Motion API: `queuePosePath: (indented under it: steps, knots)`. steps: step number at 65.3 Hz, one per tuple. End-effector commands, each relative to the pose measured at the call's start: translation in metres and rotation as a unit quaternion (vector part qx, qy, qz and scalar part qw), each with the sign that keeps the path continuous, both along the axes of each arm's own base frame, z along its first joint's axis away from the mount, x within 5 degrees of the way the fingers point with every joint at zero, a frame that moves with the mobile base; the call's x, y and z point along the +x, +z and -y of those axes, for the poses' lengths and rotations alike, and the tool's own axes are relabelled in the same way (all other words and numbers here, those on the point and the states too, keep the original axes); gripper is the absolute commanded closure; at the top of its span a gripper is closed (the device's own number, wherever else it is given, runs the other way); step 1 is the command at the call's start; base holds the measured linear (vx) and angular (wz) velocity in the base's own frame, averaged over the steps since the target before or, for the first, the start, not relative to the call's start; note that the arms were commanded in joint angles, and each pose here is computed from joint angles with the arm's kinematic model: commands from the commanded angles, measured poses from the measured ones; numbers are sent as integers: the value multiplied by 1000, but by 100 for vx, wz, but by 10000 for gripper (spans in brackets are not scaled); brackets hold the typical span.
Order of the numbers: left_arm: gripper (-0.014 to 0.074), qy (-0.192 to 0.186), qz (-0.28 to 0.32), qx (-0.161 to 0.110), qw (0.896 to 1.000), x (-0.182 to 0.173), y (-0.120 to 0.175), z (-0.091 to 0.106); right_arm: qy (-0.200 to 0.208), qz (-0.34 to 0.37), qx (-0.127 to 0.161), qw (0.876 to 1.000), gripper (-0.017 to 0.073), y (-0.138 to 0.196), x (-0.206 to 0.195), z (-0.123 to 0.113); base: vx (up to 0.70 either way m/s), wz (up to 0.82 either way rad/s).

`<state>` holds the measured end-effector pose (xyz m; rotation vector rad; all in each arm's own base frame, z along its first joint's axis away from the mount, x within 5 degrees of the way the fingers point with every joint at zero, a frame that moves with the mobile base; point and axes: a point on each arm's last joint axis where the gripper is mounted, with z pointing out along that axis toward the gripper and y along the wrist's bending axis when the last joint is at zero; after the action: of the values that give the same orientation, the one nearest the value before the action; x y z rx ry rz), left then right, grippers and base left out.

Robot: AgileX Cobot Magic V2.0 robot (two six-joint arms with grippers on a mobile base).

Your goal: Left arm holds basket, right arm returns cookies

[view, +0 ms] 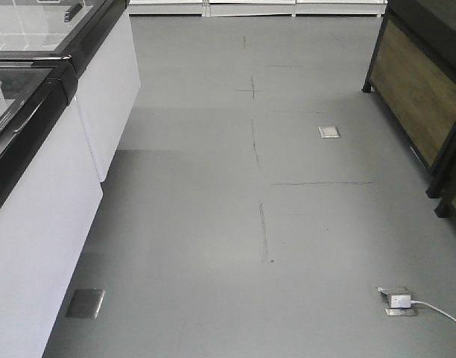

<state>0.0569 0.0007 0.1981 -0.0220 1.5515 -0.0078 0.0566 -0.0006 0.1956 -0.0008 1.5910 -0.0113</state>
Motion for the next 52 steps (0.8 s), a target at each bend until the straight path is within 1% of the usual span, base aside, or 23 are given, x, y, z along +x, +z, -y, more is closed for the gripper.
queuePosePath:
  steps: [1,4,6,11,13,16,21,27,35,40,46,52]
  knots:
    - [600,-8,72,-6,997,-4,22,1,0,42,-3,999,568,8,-1,0,0,0]
    - [600,-7,74,-6,997,-5,26,1,0,42,-3,999,568,8,-1,0,0,0]
    - [600,-7,74,-13,997,-5,30,1,0,42,-3,999,568,8,-1,0,0,0]
    - [600,-11,84,-50,995,-6,42,1,0,42,-3,999,568,8,-1,0,0,0]
    - [600,-12,87,-59,994,-6,47,1,0,42,-3,999,568,8,-1,0,0,0]
    - [600,-13,94,-61,994,-6,58,1,0,42,-3,999,568,8,-1,0,0,0]
    - [600,-11,86,-54,995,-5,70,1,0,42,-3,999,568,8,-1,0,0,0]
    - [600,-6,47,-44,998,2,82,0,0,42,-3,999,568,8,-1,0,0,0]
    - [600,2,-28,-28,999,15,96,-1,0,42,-3,999,568,8,-1,0,0,0]
    - [600,7,-87,-28,996,25,102,-1,0,42,-3,999,568,8,-1,0,0,0]
    - [600,12,-147,-31,989,37,105,-2,0,42,-3,999,568,8,-1,0,0,0]
    - [600,13,-164,-30,986,45,106,-2,0,42,-3,999,568,8,-1,0,0,0]
